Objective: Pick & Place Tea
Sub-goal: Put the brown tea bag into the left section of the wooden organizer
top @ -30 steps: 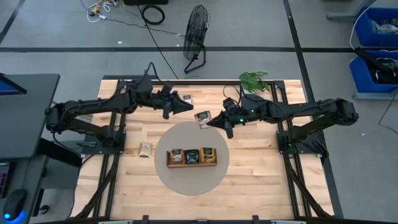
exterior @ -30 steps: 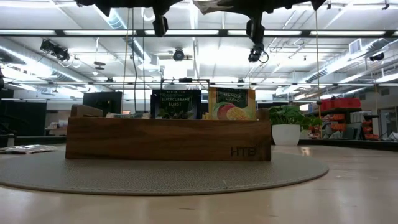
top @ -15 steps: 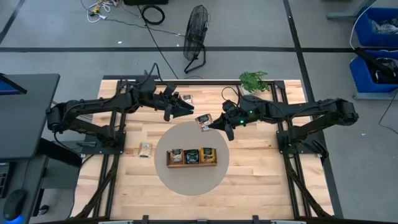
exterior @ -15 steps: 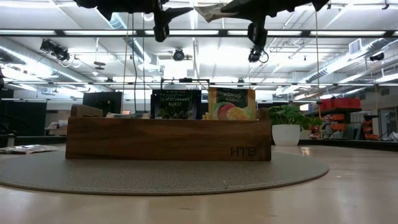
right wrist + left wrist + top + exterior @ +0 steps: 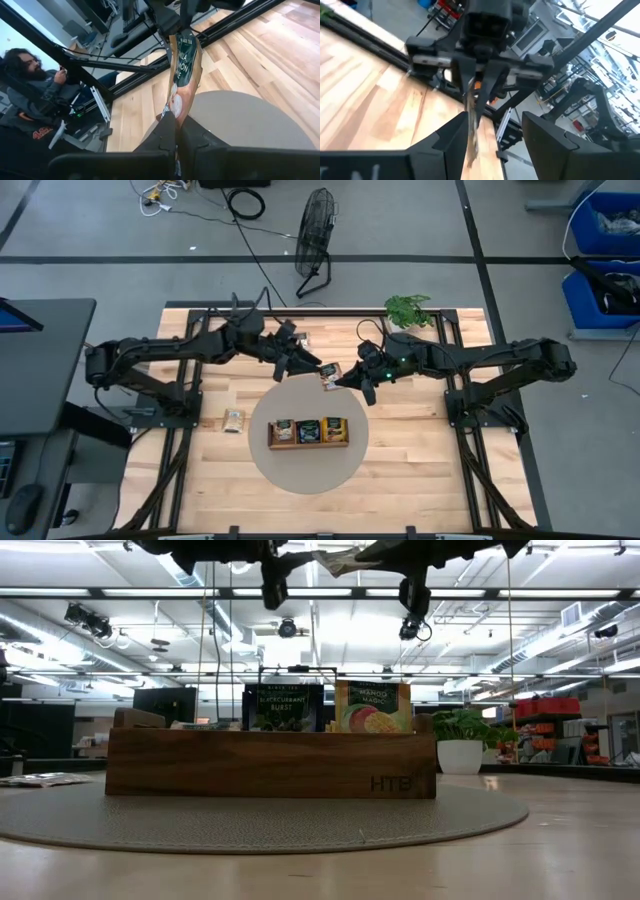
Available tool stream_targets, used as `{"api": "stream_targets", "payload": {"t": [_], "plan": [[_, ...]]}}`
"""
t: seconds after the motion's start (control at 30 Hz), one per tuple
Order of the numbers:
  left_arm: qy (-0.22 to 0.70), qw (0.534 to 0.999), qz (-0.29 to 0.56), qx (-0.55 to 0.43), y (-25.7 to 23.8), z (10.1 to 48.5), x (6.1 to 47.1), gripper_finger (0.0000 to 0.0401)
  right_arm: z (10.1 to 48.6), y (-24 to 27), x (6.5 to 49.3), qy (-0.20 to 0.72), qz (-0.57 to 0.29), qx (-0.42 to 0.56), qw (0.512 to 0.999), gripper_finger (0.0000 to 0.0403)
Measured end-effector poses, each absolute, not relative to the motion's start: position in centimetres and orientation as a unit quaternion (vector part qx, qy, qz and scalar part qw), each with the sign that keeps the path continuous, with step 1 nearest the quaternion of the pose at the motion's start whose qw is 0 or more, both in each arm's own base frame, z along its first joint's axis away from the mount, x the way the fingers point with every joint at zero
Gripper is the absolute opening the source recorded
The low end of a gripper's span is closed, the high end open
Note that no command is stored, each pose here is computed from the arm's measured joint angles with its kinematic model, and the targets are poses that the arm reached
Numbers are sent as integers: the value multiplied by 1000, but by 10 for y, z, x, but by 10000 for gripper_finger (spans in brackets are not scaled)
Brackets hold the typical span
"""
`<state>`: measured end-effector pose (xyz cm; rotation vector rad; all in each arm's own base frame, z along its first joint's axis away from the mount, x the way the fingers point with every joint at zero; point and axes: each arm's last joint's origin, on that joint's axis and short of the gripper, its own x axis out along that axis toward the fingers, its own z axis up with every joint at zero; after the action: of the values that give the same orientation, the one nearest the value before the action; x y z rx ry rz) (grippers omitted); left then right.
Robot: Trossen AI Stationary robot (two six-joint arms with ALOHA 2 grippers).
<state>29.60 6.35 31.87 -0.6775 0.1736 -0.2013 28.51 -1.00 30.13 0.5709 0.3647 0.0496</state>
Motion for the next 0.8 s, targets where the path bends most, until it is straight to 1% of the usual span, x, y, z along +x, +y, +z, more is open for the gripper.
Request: {"api": "stream_targets", "payload": {"t": [0.27, 0.43, 0.5, 0.57, 0.7, 0.73, 0.8], "plan": [[117, 926, -120, -338, 63, 315, 317, 184, 302, -11, 285, 171, 14, 279, 945, 0], [159, 915, -106, -356, 64, 304, 322, 160, 302, -11, 285, 172, 14, 279, 945, 0], [167, 912, -103, -359, 64, 302, 322, 140, 302, -11, 285, 173, 13, 279, 944, 0], [169, 912, -102, -360, 64, 301, 322, 111, 301, -11, 285, 176, 12, 279, 944, 0], [168, 912, -103, -359, 64, 302, 322, 29, 300, -11, 285, 182, 11, 280, 943, 0], [167, 912, -103, -359, 64, 302, 322, 16, 300, -11, 285, 182, 11, 280, 942, 0], [167, 912, -103, -359, 64, 302, 322, 9, 300, -11, 285, 182, 11, 280, 943, 0]]}}
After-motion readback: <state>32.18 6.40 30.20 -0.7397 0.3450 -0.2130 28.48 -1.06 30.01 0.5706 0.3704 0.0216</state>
